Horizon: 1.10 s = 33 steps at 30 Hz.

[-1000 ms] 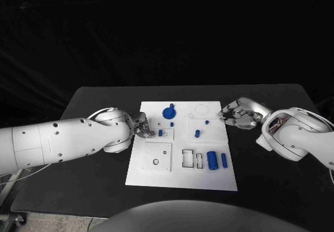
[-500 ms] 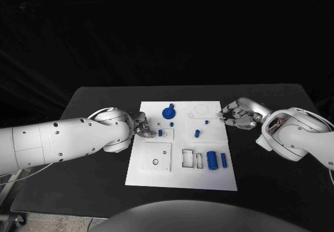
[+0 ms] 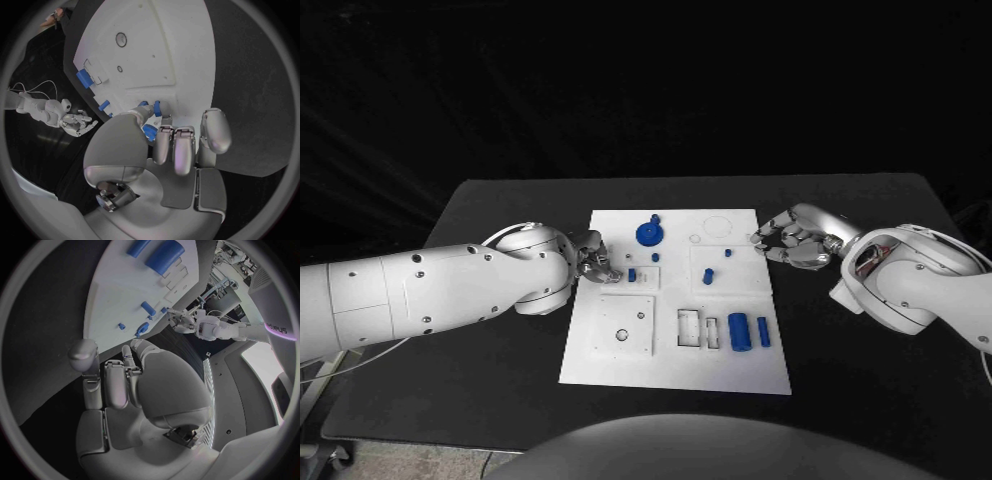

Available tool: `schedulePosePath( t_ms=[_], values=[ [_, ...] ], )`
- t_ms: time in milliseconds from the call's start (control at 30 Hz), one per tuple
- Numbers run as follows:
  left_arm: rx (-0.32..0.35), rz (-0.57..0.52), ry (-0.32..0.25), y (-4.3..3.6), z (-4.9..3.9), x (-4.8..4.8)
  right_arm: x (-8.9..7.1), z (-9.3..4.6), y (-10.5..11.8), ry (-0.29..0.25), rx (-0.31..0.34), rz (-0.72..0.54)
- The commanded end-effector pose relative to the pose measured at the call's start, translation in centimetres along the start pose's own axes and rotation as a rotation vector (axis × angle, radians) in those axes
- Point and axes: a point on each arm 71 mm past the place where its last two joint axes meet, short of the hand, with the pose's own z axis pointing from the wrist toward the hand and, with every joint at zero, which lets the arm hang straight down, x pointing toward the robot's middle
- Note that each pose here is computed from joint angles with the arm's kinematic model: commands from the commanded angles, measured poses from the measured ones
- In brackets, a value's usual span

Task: Assemble the parts on the task board

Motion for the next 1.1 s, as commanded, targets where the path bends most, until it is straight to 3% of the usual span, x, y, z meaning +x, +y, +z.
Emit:
schedulePosePath(
  t_ms=[33, 600, 1100],
  values=[
    [0.007, 0.021, -0.015, 0.05, 0.11, 0.05, 0.09, 0.02, -0.1, 0.008, 0.005, 0.001],
    [-0.008, 0.041, -0.01, 0.29, 0.36, -0.03, 0.37, 0.06, -0.21, 0.016, 0.008, 0.002],
    [-0.004, 0.061, 0.024, -0.02, 0.21, 0.35, 0.46, 0.06, -0.3, 0.018, 0.01, 0.002]
  ],
)
